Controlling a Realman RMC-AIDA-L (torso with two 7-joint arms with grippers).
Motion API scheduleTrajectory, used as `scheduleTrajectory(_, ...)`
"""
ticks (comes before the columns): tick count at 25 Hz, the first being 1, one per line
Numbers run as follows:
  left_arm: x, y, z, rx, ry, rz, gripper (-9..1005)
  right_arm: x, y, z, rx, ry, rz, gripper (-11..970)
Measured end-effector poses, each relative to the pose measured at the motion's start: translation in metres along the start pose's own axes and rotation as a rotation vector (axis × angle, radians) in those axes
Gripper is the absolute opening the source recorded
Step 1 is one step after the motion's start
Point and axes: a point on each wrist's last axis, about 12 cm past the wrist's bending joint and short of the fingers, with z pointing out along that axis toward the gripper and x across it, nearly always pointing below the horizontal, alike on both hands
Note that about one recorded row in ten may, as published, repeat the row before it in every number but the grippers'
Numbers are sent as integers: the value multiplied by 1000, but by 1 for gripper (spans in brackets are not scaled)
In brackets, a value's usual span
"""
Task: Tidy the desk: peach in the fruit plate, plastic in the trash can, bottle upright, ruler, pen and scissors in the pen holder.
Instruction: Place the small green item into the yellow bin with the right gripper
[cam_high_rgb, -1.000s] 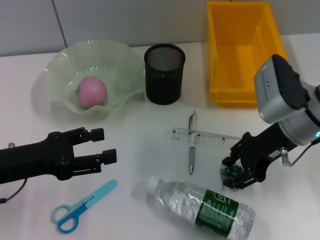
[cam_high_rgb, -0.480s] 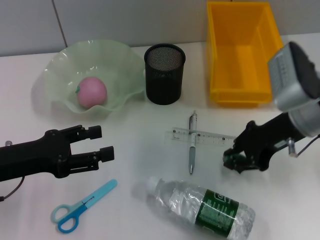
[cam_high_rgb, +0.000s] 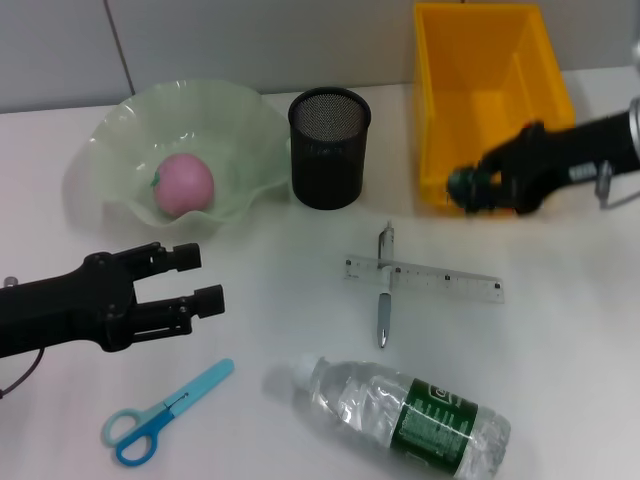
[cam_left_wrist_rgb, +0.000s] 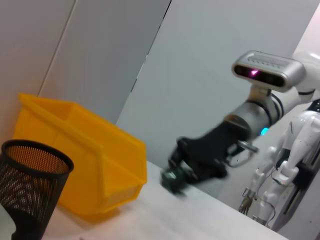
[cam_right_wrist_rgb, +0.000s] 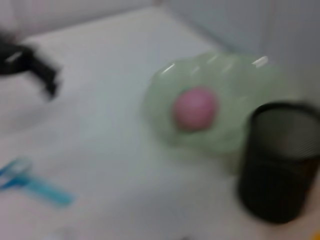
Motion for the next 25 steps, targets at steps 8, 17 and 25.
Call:
scheduleTrajectory(8,0,-2,0,16,-7,0,804,-7,-31,-4,267,-101,140,145)
scheduleTrajectory(17,0,-4,2,33,-10,0,803,-7,-48,1,411,-151,216,131)
scheduleTrajectory(25,0,-5,0,33,-18,-3,801,-6,-57,12,475,-168,245,206)
